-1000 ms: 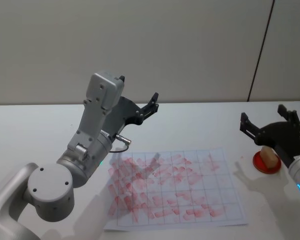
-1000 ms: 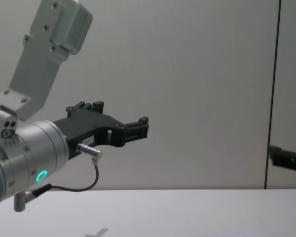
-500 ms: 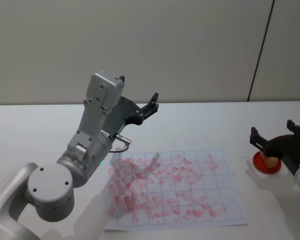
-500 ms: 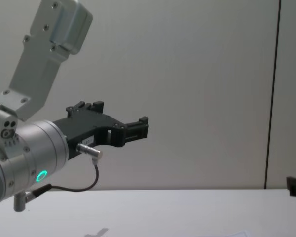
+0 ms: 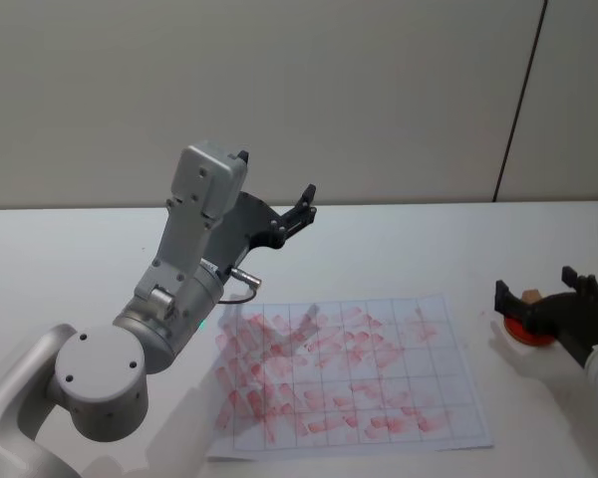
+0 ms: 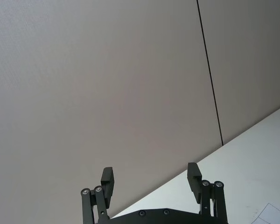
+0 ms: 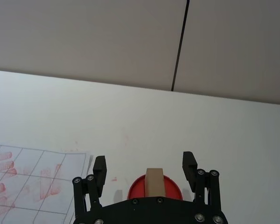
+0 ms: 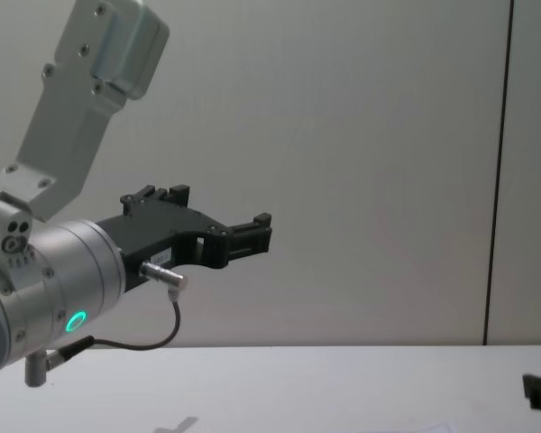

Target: Use the one hand to pick up the stamp and affix it onto the A4 paper.

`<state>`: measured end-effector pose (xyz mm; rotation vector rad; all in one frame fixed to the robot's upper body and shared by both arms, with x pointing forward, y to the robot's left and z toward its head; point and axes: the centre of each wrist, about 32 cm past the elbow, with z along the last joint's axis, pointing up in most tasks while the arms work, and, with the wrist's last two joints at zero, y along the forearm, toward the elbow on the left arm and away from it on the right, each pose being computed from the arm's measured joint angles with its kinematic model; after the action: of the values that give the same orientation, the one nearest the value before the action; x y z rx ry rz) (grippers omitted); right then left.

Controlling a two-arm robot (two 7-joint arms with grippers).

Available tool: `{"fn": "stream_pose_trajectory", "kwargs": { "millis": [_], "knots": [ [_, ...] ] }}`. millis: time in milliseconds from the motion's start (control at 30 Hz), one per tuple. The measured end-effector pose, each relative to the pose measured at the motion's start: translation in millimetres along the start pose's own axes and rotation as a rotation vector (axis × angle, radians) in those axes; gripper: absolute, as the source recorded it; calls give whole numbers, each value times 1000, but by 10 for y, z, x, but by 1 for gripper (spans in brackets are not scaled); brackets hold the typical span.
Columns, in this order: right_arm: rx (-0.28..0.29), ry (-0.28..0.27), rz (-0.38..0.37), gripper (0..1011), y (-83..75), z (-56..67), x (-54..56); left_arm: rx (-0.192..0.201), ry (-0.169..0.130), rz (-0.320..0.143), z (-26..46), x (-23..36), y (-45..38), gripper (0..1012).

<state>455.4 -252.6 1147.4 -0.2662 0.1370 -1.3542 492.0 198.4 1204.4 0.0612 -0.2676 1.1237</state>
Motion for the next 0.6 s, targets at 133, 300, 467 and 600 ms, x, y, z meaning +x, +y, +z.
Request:
{"fn": "stream_pose_trajectory", "kwargs": {
  "millis": [133, 300, 467, 600],
  "knots": [
    [-25, 10, 10, 1001, 28, -64, 38, 0, 0, 0, 0, 0, 0, 1001],
    [-41, 21, 12, 1001, 37, -111, 75, 0, 0, 0, 0, 0, 0, 1001],
    [-54, 28, 10, 941, 34, -151, 118, 0, 0, 0, 0, 0, 0, 1001],
    [-61, 33, 9, 843, 25, -180, 144, 0, 0, 0, 0, 0, 0, 1001]
  ]
}}
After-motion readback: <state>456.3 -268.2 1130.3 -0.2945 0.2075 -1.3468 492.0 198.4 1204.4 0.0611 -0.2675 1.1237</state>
